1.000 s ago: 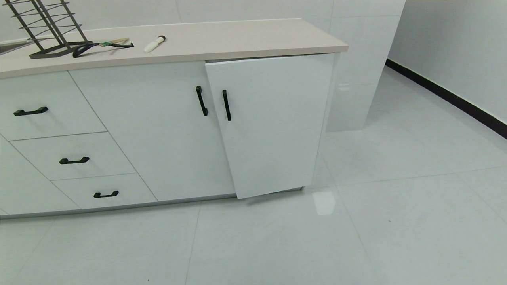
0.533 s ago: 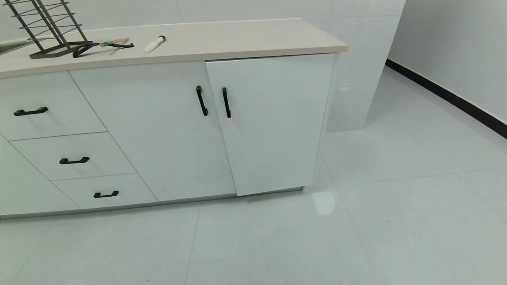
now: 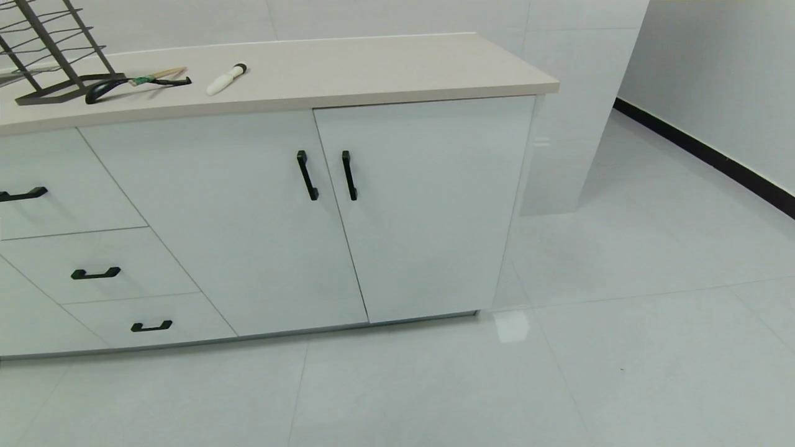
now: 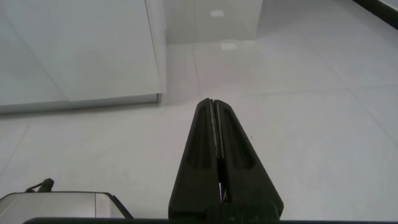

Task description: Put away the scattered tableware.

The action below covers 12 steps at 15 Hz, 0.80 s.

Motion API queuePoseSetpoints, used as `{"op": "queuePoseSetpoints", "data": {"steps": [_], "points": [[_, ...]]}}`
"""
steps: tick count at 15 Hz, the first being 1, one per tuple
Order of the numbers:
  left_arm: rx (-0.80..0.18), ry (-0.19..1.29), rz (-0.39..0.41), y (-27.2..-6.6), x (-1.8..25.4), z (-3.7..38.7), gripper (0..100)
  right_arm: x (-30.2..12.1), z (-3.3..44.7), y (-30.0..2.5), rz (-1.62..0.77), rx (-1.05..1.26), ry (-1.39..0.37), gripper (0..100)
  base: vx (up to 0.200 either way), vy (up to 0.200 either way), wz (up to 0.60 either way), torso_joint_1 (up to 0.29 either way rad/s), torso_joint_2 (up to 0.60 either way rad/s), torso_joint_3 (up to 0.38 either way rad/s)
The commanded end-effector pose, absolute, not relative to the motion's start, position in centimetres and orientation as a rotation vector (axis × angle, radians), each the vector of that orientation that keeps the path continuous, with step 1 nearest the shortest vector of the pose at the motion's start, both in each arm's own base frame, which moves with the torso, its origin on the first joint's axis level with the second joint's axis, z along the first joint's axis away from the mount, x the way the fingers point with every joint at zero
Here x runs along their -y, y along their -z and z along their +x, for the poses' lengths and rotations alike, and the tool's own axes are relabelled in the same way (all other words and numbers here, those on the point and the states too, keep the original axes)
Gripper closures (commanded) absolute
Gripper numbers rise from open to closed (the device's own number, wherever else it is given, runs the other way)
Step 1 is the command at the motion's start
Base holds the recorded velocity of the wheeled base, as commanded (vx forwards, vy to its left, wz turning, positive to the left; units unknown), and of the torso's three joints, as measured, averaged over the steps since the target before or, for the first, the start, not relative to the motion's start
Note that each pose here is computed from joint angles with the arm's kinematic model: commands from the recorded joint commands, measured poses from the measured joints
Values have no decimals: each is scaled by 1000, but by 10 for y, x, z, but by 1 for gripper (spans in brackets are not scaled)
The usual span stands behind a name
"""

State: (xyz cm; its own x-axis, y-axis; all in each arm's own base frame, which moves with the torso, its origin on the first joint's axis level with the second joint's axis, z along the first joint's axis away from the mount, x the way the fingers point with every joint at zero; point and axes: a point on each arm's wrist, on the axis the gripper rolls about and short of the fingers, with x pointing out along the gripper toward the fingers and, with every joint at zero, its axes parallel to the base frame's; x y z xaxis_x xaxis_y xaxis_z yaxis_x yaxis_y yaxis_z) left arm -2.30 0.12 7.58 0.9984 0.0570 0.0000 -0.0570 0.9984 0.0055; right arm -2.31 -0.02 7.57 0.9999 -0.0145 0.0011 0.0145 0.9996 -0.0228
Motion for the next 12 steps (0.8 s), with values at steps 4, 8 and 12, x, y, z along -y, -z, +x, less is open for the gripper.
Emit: {"op": "queuePoseSetpoints", "data": {"steps": [4,8,12], "points": [[0,-58,3,-76,-1,-23,0,0,-23,-76,-20,-3,14,100,0,200,0,4,2,7],[0,-58,2,-76,-1,-23,0,0,-23,-76,-18,-3,14,100,0,200,0,6,5,-1],[0,-58,0,-76,-1,-23,0,0,-23,-76,-18,-3,17,100,0,200,0,0,4,6]]}}
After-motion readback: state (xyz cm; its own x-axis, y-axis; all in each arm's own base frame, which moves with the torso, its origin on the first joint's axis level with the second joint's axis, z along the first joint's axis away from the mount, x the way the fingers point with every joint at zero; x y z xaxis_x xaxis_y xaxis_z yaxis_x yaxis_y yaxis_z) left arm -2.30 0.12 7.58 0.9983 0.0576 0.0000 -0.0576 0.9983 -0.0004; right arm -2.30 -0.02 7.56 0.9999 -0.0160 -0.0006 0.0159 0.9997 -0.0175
